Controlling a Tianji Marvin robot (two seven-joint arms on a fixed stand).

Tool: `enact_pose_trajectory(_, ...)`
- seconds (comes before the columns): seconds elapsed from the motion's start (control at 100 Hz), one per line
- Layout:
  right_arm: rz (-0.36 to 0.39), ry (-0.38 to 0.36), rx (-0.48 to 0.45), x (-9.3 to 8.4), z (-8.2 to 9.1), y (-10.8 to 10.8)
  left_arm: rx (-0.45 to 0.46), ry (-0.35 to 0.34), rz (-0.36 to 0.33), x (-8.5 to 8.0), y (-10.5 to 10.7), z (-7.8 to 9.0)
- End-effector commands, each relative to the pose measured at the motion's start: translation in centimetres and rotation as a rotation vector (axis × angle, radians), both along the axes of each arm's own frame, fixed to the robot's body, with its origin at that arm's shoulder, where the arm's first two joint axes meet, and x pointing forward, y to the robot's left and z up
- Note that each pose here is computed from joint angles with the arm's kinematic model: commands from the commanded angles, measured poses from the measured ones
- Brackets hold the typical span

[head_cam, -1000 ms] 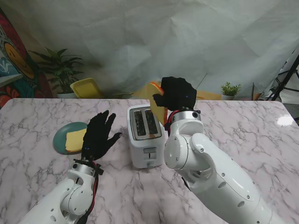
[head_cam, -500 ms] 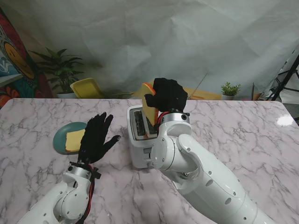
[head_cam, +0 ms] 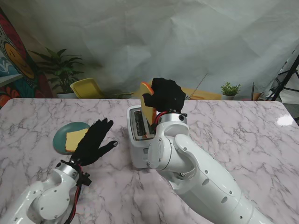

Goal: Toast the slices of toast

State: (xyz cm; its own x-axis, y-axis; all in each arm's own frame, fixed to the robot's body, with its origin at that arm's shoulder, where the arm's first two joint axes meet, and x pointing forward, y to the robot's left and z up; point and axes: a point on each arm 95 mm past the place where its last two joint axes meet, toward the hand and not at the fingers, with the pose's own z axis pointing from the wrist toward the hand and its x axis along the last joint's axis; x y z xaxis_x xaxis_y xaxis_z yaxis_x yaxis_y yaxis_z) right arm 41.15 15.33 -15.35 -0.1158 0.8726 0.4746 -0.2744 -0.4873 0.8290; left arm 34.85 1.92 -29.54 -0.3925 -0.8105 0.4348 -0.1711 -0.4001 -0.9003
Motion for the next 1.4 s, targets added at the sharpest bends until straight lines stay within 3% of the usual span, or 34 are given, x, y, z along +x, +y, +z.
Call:
enact_pose_trajectory(0.0, -0.006, 0.007, 0.006, 0.0, -0.1, 0.2, 0.059, -0.033, -0.036, 0.3, 0.9, 2.9)
enact_pose_trajectory(0.16, -0.014, 0.007, 0.010, 0.2, -0.3, 0.3, 0.119, -0.012, -0.113, 0.5, 2.6, 7.0)
enact_pose_trajectory(0.32, -0.025, -0.005, 0.007, 0.4, -0.3, 0.5, 0.174, -0.041, -0.145, 1.2, 3.3, 9.0)
enact_pose_trajectory(0.66, -0.044, -0.014, -0.009, 1.2, -1.0, 1.1, 0.238, -0.145, -0.219, 3.1, 3.2, 10.6)
enact_pose_trajectory(0.88, -0.064, -0.019, -0.013, 1.9, -1.4, 1.1, 0.296, -0.130, -0.269, 3.1, 3.4, 11.1)
enact_pose_trajectory(1.39, -0.079, -0.019, -0.023, 2.4, -1.9, 0.5, 0.363, -0.102, -0.245, 2.2, 5.7, 11.2)
